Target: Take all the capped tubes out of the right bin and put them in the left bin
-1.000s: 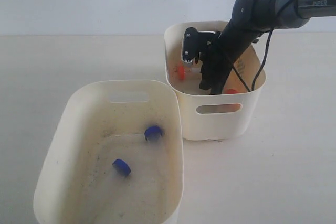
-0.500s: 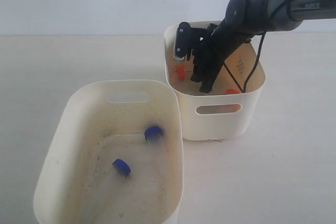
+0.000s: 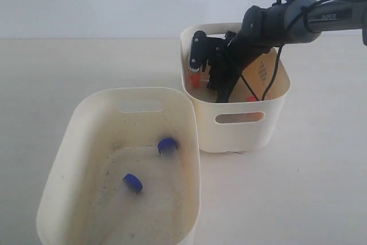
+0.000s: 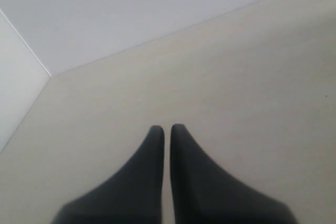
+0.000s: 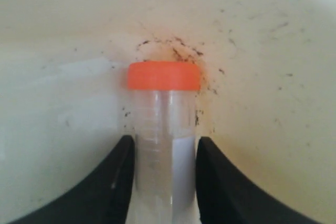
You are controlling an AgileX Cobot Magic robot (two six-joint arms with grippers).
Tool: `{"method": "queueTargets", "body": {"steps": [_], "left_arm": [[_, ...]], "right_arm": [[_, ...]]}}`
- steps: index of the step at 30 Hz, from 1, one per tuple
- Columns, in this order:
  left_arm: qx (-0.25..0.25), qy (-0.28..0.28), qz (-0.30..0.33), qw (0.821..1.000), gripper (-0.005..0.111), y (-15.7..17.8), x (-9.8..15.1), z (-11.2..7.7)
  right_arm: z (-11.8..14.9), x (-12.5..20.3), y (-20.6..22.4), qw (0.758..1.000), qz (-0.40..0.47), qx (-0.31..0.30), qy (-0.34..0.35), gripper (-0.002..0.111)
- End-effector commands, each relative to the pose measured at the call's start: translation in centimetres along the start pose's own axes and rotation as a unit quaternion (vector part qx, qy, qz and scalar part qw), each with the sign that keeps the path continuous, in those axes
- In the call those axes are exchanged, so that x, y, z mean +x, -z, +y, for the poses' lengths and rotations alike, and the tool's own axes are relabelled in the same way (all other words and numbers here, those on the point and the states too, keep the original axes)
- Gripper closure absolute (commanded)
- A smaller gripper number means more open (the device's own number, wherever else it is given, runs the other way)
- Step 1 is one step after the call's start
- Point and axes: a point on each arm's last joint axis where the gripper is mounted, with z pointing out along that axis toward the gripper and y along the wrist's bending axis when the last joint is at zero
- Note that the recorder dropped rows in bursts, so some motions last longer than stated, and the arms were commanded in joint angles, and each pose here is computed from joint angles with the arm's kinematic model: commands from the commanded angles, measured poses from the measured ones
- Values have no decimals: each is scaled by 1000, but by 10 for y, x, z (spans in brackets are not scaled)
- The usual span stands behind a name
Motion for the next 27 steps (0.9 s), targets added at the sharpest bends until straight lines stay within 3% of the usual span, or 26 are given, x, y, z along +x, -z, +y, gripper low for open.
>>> {"method": "queueTargets", "body": {"steps": [1, 21, 27], "left_arm": [[2, 6, -4, 1000, 102, 0, -1, 0], [2, 6, -4, 1000, 102, 0, -1, 0], [2, 6, -4, 1000, 102, 0, -1, 0]], "right_arm": [[20, 12, -10, 996, 37, -79, 13, 108], [-9, -24, 102, 999, -1, -45, -19, 108], [-17, -35, 151, 998, -21, -14, -66, 108]]}}
